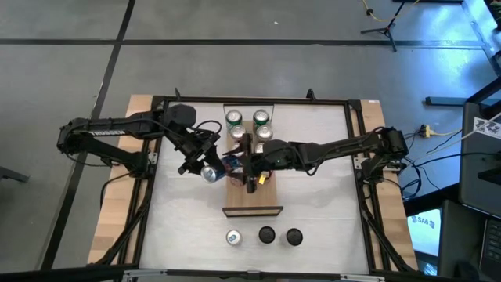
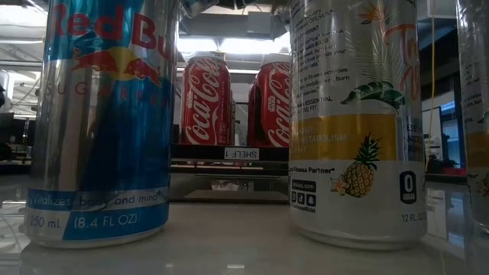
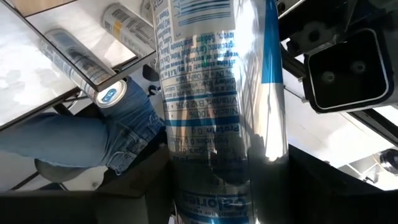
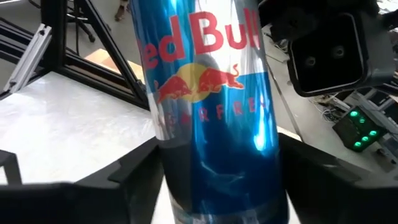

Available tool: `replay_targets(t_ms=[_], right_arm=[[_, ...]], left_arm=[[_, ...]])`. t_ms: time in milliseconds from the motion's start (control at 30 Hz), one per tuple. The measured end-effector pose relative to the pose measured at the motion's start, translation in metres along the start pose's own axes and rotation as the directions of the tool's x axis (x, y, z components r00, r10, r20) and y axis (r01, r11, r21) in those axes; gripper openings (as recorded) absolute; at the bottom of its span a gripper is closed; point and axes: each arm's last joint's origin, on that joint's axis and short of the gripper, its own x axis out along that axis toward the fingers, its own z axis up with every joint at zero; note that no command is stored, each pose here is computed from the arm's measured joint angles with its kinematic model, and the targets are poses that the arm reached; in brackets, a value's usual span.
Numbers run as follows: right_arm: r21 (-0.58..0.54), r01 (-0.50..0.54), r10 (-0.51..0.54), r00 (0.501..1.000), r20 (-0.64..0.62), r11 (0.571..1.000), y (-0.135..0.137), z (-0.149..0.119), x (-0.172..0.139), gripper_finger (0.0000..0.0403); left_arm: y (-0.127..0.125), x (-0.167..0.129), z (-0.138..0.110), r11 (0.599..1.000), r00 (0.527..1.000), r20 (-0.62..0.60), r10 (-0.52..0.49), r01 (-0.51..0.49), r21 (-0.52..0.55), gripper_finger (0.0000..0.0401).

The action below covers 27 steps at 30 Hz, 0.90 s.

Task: Place canned beverage on shelf
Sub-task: Put the top blue soda can on the shelf

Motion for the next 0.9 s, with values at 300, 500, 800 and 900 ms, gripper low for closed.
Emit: replay_targets(t_ms=[300, 500, 800, 900], right_arm=[[-0.005, -0.024, 0.024, 1.000, 0.000, 1.000, 0.0007, -0.0008, 0.0000, 0.0222], [0.001, -0.025, 0.025, 1.000, -0.001, 1.000, 0.0005, -0.0010, 0.0000, 0.0236], [0.003, -0.036, 0.036, 0.999, 0.002, 0.999, 0.0009, -0.0010, 0.0000, 0.0232], [0.007, -0.052, 0.052, 0.999, 0.004, 0.999, 0.0013, -0.0013, 0.0000, 0.0233]], left_arm=[[0.0001, 0.0000, 0.0002, 1.000, 1.000, 0.012, -0.001, 0.001, -0.009, 0.0235], [0.0002, 0.0000, 0.0004, 1.000, 1.000, 0.018, -0.002, 0.002, -0.001, 0.0262], [0.0004, 0.0000, 0.0006, 1.000, 1.000, 0.019, 0.000, 0.000, 0.004, 0.0268], [0.0005, 0.0000, 0.0006, 1.000, 1.000, 0.020, 0.000, -0.001, 0.016, 0.0268]])
